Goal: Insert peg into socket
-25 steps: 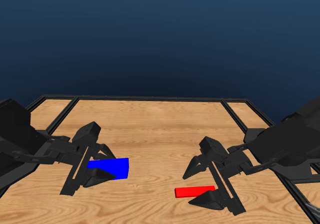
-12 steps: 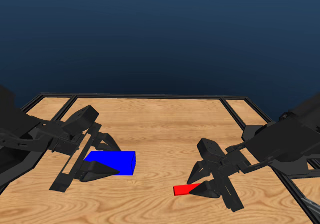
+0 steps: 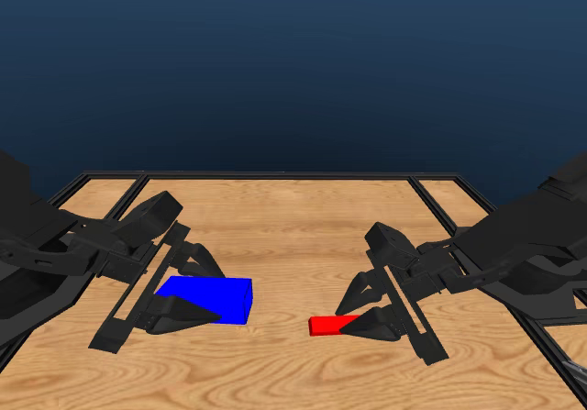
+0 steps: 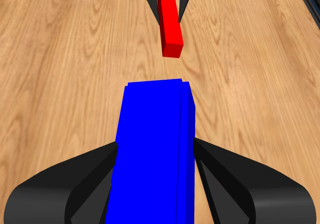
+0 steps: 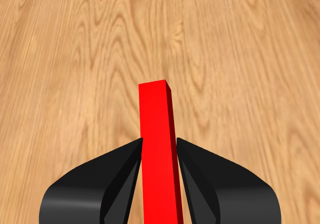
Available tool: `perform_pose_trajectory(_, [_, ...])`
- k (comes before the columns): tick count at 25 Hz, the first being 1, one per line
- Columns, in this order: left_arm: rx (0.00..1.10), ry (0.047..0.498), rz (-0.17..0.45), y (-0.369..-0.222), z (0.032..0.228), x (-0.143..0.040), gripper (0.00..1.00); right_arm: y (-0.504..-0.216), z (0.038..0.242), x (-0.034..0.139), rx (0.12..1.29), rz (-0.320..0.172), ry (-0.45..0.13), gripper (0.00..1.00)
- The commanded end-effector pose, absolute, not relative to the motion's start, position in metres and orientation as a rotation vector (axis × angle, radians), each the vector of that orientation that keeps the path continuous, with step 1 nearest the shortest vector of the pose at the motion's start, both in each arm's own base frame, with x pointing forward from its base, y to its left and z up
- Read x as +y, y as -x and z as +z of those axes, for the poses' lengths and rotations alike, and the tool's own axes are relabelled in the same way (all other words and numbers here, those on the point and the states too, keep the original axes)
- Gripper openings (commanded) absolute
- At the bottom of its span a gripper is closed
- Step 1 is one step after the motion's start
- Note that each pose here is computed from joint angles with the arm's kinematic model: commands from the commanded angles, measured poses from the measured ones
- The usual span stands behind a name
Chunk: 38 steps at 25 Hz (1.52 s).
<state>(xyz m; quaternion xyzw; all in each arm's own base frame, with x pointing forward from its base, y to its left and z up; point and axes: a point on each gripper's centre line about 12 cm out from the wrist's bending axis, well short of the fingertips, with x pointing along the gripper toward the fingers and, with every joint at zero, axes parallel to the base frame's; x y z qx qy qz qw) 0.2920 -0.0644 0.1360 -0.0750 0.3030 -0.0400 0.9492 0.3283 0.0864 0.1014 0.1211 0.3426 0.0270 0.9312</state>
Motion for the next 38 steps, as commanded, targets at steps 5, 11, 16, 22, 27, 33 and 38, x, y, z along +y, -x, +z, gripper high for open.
perform_pose_trajectory(5, [0.542, 0.144, -0.113, -0.303, 0.159, -0.073, 0.00, -0.365, 0.159, 0.074, 0.604, 0.097, -0.171, 0.00])
perform_pose_trajectory(11, [0.458, 0.124, -0.137, -0.312, 0.183, -0.079, 0.00, -0.379, 0.168, 0.077, 0.650, 0.128, -0.122, 0.00])
perform_pose_trajectory(16, [0.452, 0.116, -0.131, -0.320, 0.183, -0.080, 0.00, -0.393, 0.185, 0.081, 0.632, 0.141, -0.108, 0.00])
perform_pose_trajectory(22, [0.476, 0.095, -0.124, -0.317, 0.169, -0.079, 0.00, -0.404, 0.199, 0.081, 0.631, 0.146, -0.077, 0.00])
perform_pose_trajectory(27, [0.461, 0.100, -0.122, -0.323, 0.173, -0.081, 0.00, -0.416, 0.198, 0.079, 0.644, 0.137, -0.067, 0.00])
perform_pose_trajectory(33, [0.437, 0.110, -0.107, -0.327, 0.176, -0.080, 0.00, -0.443, 0.197, 0.076, 0.607, 0.119, -0.090, 0.00])
perform_pose_trajectory(38, [0.441, 0.109, -0.108, -0.326, 0.174, -0.080, 0.00, -0.459, 0.196, 0.087, 0.599, 0.126, -0.121, 0.00])
